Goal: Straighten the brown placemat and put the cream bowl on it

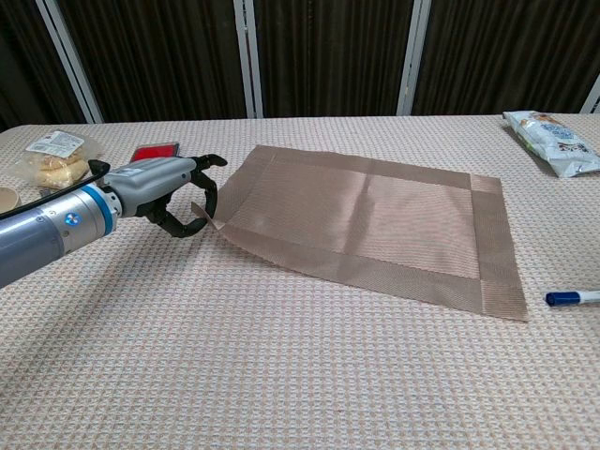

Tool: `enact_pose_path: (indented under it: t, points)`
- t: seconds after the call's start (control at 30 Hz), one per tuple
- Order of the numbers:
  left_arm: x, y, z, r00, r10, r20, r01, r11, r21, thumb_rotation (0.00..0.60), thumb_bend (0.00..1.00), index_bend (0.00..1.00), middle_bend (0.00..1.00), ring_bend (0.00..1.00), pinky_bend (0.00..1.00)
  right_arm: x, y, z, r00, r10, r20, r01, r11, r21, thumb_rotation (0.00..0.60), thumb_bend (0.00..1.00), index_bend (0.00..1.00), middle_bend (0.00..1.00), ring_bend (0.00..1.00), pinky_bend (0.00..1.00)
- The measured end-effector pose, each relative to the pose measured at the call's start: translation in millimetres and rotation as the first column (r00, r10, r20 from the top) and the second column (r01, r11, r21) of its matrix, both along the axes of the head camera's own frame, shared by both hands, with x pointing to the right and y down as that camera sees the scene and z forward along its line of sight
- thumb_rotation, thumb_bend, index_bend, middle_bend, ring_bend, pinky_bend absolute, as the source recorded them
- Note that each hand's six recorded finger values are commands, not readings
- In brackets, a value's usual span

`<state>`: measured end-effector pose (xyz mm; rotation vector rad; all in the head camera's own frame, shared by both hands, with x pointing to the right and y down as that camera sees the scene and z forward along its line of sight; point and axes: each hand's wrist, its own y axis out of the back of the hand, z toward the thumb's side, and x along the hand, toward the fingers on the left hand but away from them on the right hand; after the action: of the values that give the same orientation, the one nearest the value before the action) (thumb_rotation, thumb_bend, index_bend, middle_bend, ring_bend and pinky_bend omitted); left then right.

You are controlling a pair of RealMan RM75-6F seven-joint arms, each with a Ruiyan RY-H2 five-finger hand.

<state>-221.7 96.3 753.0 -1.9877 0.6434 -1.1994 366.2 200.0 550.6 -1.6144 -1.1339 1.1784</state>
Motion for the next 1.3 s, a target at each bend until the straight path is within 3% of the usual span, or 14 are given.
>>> enact_pose_path:
  t: [0.27,0.57,0.67,0.87,1.0,1.3]
  points:
    - [3,44,-39,0.998,0.067,-0.022,-0.067,0.997,-0.042,0.6,0.45,0.67,0.0,0.0,0.0,-8,5,-6,0.999,-0.026,0.019,0.026,1.0,0.008,0.6,0.0,0.0,0.0,0.0,0.0]
    - [-23,96,-75,0.983,0.177,0.048,-0.171,0.98,-0.103,0.6,0.45,0.67,0.0,0.0,0.0,-15,10,-10,0.999,-0.046,0.021,0.046,0.999,0.021,0.6,0.0,0.0,0.0,0.0,0.0]
    - [-25,106,-81,0.971,0.233,0.046,-0.227,0.968,-0.103,0.6,0.45,0.68,0.0,0.0,0.0,-16,11,-10,0.999,-0.049,0.017,0.049,0.999,0.023,0.6,0.0,0.0,0.0,0.0,0.0]
    - [-38,128,-92,0.927,0.372,0.045,-0.366,0.924,-0.114,0.6,0.45,0.69,0.0,0.0,0.0,-17,13,-9,0.999,-0.051,0.005,0.051,0.998,0.023,0.6,0.0,0.0,0.0,0.0,0.0]
    - [-66,132,-96,0.901,0.424,0.09,-0.412,0.902,-0.127,0.6,0.45,0.69,0.0,0.0,0.0,-18,14,-8,0.999,-0.053,-0.001,0.053,0.998,0.022,0.6,0.0,0.0,0.0,0.0,0.0]
    - [-102,118,-94,0.938,0.33,0.104,-0.318,0.941,-0.12,0.6,0.45,0.69,0.0,0.0,0.0,-20,14,-6,0.998,-0.057,-0.004,0.057,0.998,0.02,0.6,0.0,0.0,0.0,0.0,0.0]
